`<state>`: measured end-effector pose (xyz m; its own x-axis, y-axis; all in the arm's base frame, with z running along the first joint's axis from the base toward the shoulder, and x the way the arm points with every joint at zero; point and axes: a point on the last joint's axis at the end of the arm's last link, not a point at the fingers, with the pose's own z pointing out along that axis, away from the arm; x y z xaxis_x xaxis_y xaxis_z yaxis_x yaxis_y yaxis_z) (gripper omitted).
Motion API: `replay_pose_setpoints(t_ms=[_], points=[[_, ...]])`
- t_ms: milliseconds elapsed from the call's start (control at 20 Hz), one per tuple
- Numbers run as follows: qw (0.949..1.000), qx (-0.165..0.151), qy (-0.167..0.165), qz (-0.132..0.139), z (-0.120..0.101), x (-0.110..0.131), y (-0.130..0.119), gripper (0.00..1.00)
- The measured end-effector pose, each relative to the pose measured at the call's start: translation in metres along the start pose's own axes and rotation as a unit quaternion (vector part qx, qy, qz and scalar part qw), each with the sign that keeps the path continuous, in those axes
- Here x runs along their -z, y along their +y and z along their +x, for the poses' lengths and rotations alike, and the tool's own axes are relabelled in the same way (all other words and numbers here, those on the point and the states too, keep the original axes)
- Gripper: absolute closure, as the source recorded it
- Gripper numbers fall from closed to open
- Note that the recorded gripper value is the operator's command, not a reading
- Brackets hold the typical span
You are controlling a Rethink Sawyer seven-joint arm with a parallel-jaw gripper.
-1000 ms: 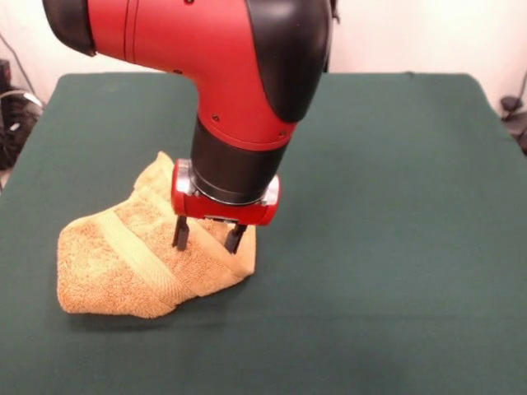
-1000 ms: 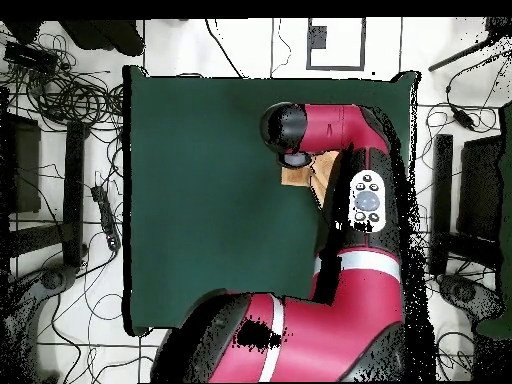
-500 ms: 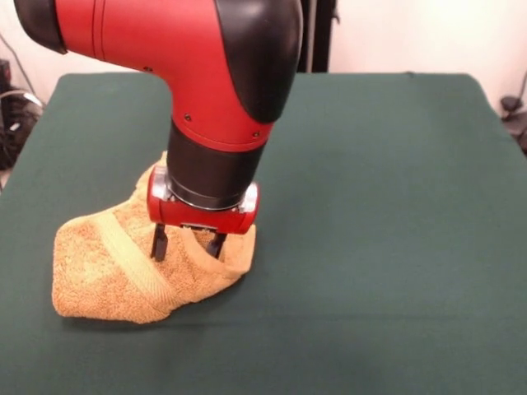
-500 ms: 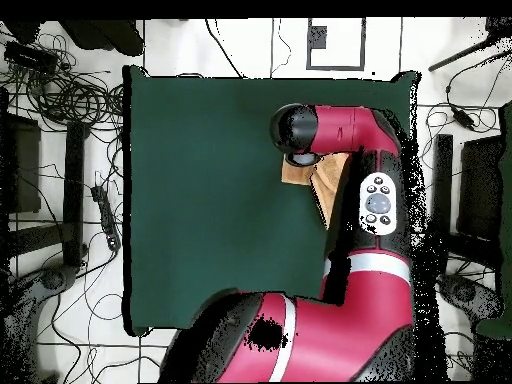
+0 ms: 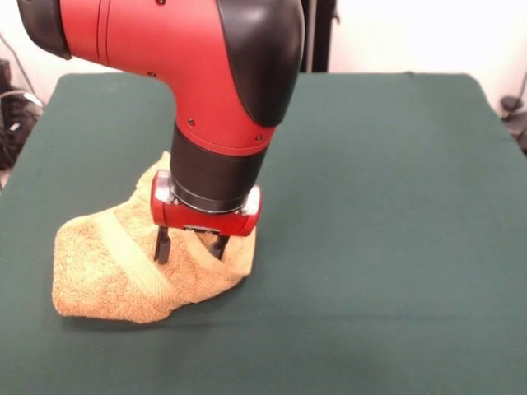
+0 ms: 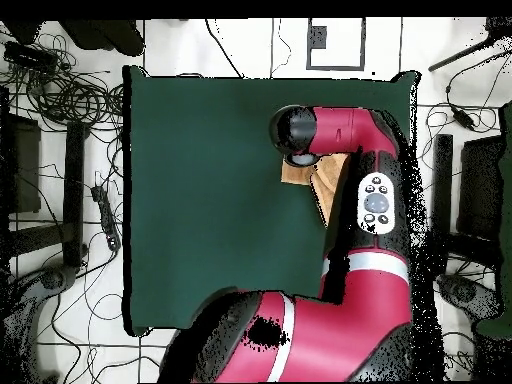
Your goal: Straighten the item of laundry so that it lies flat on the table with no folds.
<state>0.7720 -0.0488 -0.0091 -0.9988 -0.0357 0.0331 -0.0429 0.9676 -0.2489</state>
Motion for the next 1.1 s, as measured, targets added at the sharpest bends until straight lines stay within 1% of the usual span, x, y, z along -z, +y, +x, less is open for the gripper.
replay_pose_setpoints(t_ms=[200, 250, 550, 1100], points=[[1.0, 0.002, 0.001, 0.0, 0.001, -0.002, 0.003, 0.0], [1.0, 0.003, 0.002, 0.0, 0.001, -0.003, 0.004, 1.0], [0.9999, 0.005, 0.009, -0.002, 0.006, -0.013, 0.008, 1.0], [0.9999, 0.006, 0.009, -0.001, 0.006, -0.013, 0.008, 1.0]])
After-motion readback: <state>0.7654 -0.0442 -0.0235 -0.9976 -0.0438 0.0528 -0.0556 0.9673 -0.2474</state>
